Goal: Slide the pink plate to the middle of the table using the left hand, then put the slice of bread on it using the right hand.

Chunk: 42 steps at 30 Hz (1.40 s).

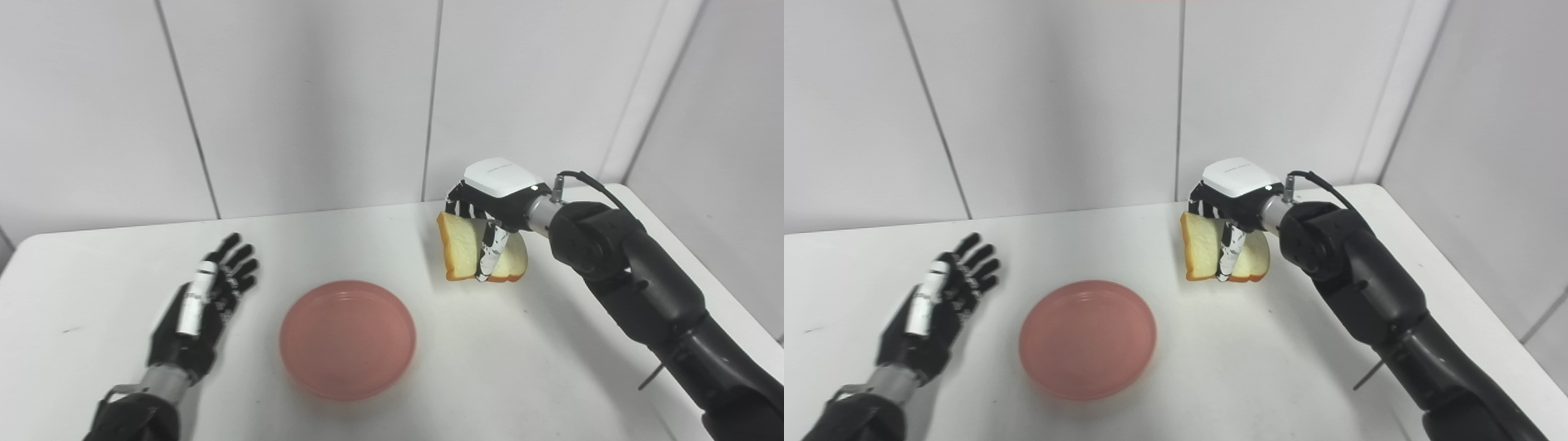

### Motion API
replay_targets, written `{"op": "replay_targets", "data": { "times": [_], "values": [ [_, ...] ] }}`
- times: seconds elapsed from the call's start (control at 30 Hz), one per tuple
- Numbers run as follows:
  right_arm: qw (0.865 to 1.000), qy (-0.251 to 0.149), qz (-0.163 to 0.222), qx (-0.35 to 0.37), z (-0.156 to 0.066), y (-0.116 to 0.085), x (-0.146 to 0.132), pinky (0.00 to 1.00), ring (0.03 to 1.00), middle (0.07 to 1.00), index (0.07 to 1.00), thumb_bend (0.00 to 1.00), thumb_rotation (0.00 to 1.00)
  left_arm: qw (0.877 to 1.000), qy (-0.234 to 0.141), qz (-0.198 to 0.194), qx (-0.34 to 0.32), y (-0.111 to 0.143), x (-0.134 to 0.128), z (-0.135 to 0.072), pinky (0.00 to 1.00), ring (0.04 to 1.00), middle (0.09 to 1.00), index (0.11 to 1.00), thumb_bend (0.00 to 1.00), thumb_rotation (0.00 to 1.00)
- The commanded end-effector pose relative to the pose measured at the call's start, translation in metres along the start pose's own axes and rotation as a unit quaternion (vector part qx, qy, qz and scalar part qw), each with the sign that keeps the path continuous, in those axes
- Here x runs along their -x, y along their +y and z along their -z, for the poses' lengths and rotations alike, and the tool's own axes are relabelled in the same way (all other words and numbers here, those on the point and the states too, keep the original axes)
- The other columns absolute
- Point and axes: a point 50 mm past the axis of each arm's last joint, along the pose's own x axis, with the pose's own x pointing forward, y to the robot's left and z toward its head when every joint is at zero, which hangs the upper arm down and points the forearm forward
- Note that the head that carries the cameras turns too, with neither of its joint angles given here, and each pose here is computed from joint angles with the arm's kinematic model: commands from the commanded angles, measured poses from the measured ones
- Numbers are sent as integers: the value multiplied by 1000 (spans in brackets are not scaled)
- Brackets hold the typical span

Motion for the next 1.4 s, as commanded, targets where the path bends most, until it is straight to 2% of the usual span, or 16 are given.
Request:
{"op": "replay_targets", "data": {
  "times": [0.0,0.07,0.23,0.3,0.37,0.43,0.5,0.57,0.67,0.77,0.83,0.87,0.93,1.07,1.17,1.37],
  "values": [
    [997,-52,44,30,-26,-34,-4,278,395,498,505,515,0,998,-51,14,-16,-8,-16,-22,940,924,936,938,350,1000],
    [996,-74,50,27,-43,-36,-8,244,398,506,490,517,0,999,-52,13,-9,-9,-20,-22,939,927,940,943,359,1000],
    [989,-130,63,24,-80,-43,-13,248,395,510,487,517,0,998,-56,5,-2,-15,-23,-25,951,933,941,937,370,1000],
    [987,-147,66,23,-93,-45,-15,268,393,513,487,516,0,998,-58,2,4,-18,-24,-28,933,933,940,933,362,1000],
    [985,-159,67,23,-105,-48,-17,311,364,483,533,509,0,998,-59,2,5,-22,-23,-30,932,935,941,936,357,1000],
    [983,-169,68,18,-115,-50,-19,301,388,507,499,514,0,998,-58,2,9,-25,-23,-32,936,935,940,938,357,1000],
    [982,-177,69,13,-121,-52,-21,241,388,508,490,516,0,998,-58,1,11,-28,-24,-33,940,931,937,935,361,1000],
    [980,-185,66,15,-127,-52,-25,256,389,514,488,516,0,998,-58,1,9,-29,-24,-34,933,927,932,930,364,1000],
    [979,-194,57,16,-133,-49,-31,260,342,461,548,506,0,998,-58,1,9,-31,-24,-35,923,919,925,924,369,1000],
    [978,-203,47,5,-140,-41,-35,301,387,500,501,515,0,998,-58,2,5,-33,-24,-38,920,921,925,924,369,1000],
    [977,-211,39,-5,-144,-36,-39,279,401,504,490,517,0,998,-57,0,9,-33,-24,-40,926,921,926,925,371,1000],
    [976,-213,31,-7,-145,-33,-40,238,309,483,488,524,0,998,-58,0,8,-33,-24,-41,919,917,922,919,373,1000],
    [976,-215,18,-8,-148,-27,-43,219,277,476,487,527,0,998,-59,-1,7,-34,-24,-42,921,919,924,921,372,1000],
    [976,-216,3,-9,-154,-15,-47,255,326,477,487,527,0,998,-58,-1,6,-34,-23,-45,938,929,930,922,384,1000],
    [975,-220,-8,-15,-155,-5,-50,293,359,416,521,521,0,998,-58,3,5,-34,-23,-47,957,943,939,930,388,1000],
    [977,-213,-20,4,-156,9,-54,407,401,484,519,517,0,998,-62,2,5,-35,-22,-52,948,945,942,937,382,1000]
  ]
}}
